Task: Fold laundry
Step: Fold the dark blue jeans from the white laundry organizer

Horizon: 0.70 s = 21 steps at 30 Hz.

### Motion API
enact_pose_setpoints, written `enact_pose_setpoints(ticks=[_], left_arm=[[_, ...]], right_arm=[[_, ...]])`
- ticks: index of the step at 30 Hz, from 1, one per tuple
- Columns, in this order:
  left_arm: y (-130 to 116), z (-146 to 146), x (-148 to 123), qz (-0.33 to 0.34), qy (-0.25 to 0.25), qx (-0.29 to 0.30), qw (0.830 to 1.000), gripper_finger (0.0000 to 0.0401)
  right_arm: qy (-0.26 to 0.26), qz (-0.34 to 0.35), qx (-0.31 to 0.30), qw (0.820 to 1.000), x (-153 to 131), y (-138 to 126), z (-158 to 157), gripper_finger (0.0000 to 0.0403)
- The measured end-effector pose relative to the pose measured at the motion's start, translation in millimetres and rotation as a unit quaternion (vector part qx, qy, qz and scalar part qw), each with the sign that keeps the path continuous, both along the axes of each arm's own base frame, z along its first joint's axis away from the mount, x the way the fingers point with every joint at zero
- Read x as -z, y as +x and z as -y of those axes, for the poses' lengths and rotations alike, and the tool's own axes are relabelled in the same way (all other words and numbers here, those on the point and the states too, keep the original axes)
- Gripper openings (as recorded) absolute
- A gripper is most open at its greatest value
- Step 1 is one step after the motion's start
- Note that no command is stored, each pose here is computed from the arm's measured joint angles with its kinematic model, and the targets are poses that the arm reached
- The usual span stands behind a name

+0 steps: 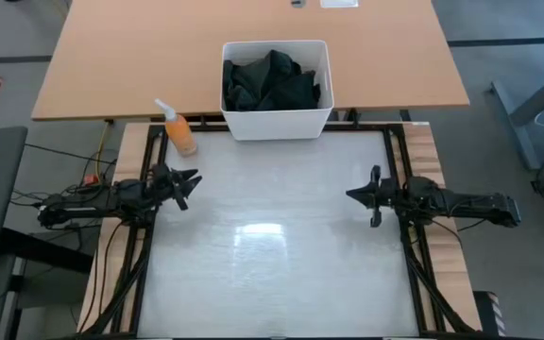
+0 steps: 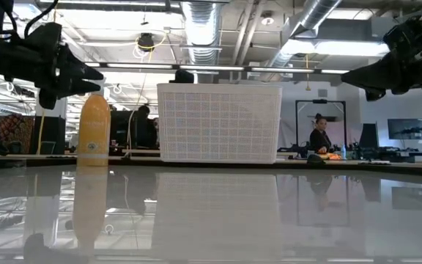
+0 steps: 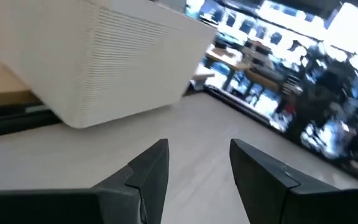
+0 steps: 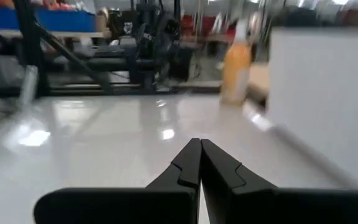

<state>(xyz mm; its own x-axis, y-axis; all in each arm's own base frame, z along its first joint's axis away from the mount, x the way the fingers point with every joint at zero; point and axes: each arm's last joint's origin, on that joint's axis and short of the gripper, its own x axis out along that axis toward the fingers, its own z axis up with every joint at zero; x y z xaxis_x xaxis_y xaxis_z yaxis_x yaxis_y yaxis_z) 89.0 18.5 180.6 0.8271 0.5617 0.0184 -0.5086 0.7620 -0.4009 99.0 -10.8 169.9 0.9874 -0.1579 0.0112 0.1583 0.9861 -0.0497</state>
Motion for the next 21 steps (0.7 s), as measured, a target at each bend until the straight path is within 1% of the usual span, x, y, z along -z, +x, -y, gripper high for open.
enact_pose_setpoints(ticks=[2,4,5,7,9,12,14,16,21], left_arm=[[-0.6,-0.5,-5.7,0.033,0.0,-0.011,0.999,0.016],[-0.1,-0.4,-9.7,0.068,0.014,-0.009,0.998,0.016],[1.2,0.0,-9.8,0.08,0.026,-0.001,0.996,0.016],[4.4,1.3,-10.2,0.088,0.054,0.022,0.994,0.016],[8.8,1.7,-10.9,0.075,0.071,0.03,0.994,0.016],[17.6,0.6,-10.8,0.056,0.089,0.024,0.994,0.016],[24.8,-0.5,-12.6,0.04,0.102,0.024,0.994,0.016],[33.9,-2.3,-13.3,0.01,0.112,0.024,0.993,0.016],[59.6,-9.4,-17.4,-0.072,0.129,0.016,0.989,0.016]], right_arm=[[-0.03,0.047,0.004,0.998,-9.7,-0.5,0.0,0.0036],[-0.038,0.101,0.005,0.994,-20.6,-2.5,-0.4,0.0036],[-0.048,0.126,0.008,0.991,-26.0,-3.9,-0.3,0.0036],[-0.083,0.15,0.02,0.985,-31.8,-5.7,0.4,0.0036],[-0.096,0.172,0.033,0.98,-36.3,-7.6,1.7,0.0036],[-0.1,0.192,0.07,0.974,-40.7,-9.8,5.8,0.0036],[-0.109,0.191,0.091,0.971,-41.4,-9.6,9.1,0.0036],[-0.103,0.191,0.113,0.97,-43.0,-9.2,13.2,0.0036],[-0.083,0.167,0.159,0.97,-65.0,-3.3,25.6,0.0036]])
